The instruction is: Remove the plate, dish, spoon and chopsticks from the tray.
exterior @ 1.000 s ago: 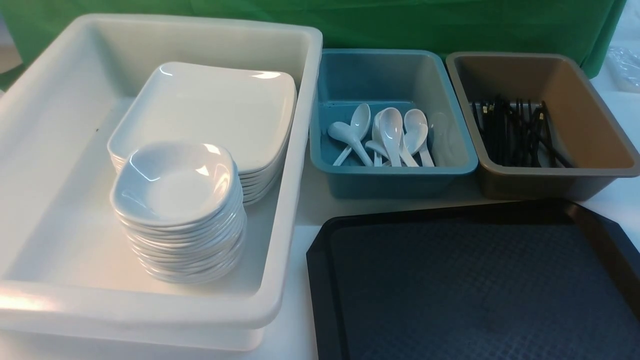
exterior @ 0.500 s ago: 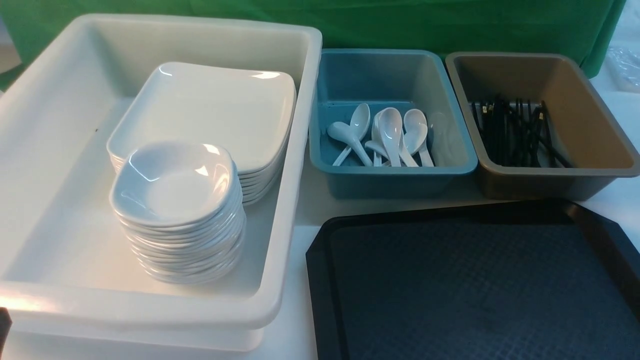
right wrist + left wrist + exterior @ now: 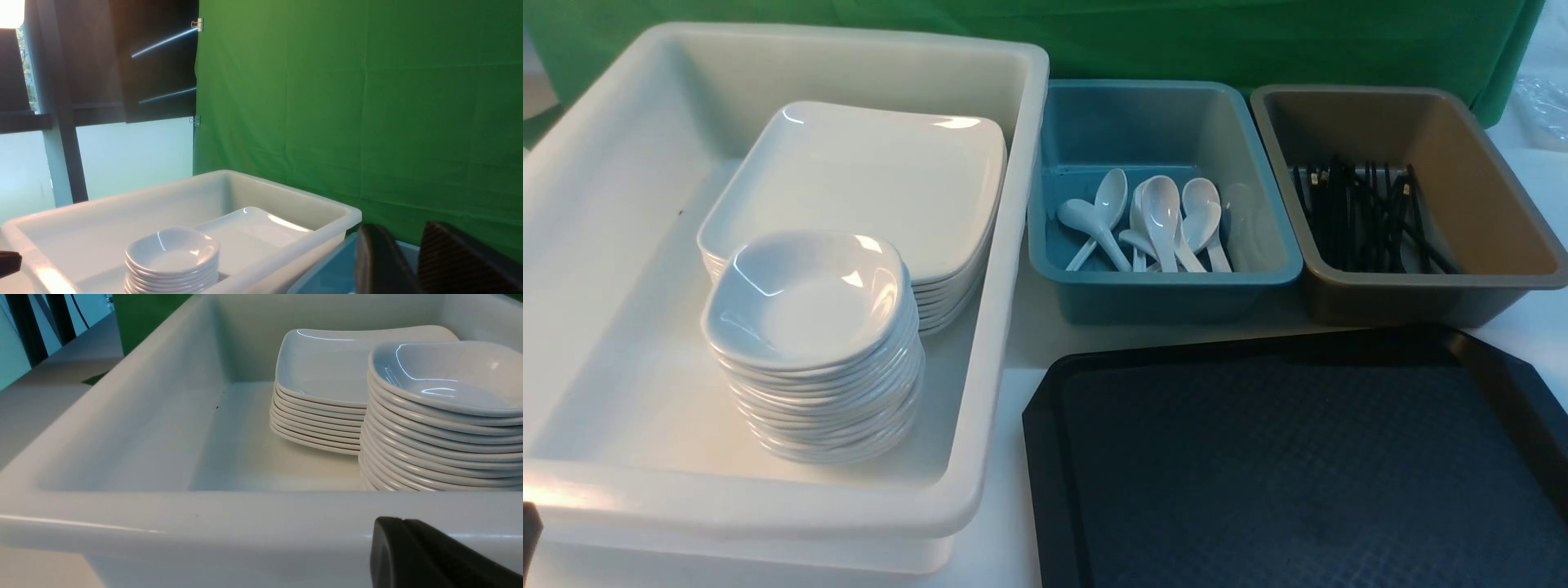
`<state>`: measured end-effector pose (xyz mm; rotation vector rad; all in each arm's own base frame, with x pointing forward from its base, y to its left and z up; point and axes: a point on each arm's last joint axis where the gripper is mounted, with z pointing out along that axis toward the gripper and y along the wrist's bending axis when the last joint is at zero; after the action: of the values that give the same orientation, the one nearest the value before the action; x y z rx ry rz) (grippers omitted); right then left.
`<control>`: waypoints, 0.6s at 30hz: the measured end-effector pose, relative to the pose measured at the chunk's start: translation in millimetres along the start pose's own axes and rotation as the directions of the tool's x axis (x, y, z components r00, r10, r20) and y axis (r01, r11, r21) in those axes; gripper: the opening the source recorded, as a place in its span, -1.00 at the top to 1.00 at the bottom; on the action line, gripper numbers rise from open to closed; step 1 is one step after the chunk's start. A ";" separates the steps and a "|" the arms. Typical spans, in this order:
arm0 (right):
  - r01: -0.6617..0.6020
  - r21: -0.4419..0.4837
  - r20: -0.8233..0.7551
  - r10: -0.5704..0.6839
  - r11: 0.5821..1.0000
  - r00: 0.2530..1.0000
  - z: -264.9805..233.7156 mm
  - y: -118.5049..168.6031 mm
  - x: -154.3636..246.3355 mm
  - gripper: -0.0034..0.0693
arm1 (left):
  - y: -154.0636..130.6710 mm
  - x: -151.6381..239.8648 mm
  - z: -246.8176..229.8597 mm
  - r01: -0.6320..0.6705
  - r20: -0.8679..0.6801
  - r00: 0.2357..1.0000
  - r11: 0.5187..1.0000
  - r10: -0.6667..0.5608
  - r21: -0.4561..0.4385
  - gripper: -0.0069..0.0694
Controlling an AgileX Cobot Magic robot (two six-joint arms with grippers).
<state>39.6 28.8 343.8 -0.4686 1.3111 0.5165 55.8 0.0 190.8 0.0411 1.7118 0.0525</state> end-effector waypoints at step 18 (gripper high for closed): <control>0.086 0.247 -0.253 -0.022 0.965 0.967 -2.3 -14.5 74.8 0.26 | 0.0 0.0 0.0 -0.001 0.000 1.000 1.000 0.001 0.000 0.81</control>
<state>59.7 22.7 270.4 -0.3597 1.5777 0.2403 55.8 0.0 190.8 0.0421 1.7118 0.0534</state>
